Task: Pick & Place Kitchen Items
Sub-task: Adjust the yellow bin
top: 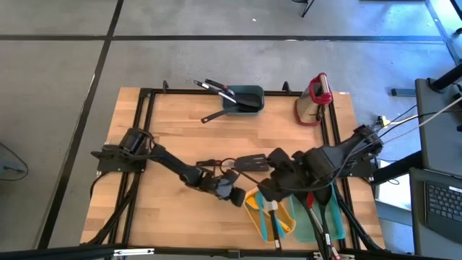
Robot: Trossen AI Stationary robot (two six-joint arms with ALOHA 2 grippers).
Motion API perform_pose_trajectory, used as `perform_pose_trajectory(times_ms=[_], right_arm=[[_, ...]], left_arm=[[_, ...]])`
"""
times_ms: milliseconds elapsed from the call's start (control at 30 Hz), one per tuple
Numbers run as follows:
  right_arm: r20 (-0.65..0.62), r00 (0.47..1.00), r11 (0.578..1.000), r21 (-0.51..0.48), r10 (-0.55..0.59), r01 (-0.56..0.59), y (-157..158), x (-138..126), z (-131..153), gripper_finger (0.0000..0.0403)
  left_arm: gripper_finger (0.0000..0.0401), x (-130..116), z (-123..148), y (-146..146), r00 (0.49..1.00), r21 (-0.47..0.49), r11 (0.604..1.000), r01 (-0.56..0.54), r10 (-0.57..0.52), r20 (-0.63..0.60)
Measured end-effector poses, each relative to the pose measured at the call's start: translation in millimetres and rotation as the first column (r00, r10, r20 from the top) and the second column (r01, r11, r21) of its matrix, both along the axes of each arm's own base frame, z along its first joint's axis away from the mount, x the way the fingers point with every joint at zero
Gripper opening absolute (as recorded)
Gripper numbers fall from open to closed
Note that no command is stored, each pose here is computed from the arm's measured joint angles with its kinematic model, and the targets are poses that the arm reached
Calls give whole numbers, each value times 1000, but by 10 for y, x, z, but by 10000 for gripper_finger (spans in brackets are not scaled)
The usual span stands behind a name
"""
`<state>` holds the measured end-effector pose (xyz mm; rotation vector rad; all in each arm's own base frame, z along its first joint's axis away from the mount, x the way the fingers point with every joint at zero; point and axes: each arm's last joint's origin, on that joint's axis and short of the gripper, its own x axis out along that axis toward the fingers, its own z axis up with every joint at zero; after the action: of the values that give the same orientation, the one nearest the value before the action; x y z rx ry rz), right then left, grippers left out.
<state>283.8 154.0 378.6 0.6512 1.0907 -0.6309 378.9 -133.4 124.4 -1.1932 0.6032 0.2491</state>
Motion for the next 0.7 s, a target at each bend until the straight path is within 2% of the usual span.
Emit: perform_pose_trajectory(times_ms=[267, 567, 700], right_arm=[[4, 999, 999, -23, 38, -38, 117, -130, 22, 0], [11, 995, 993, -59, 100, -99, 156, -173, 39, 0], [4, 991, 989, -70, 132, -131, 157, -173, 39, 0]], left_arm=[[2, 171, 51, 331, 997, 3, 997, -74, 74, 20], [1, 430, 342, 531, 997, 58, 998, -37, 33, 75], [2, 490, 431, 577, 998, 96, 994, -46, 42, 43]])
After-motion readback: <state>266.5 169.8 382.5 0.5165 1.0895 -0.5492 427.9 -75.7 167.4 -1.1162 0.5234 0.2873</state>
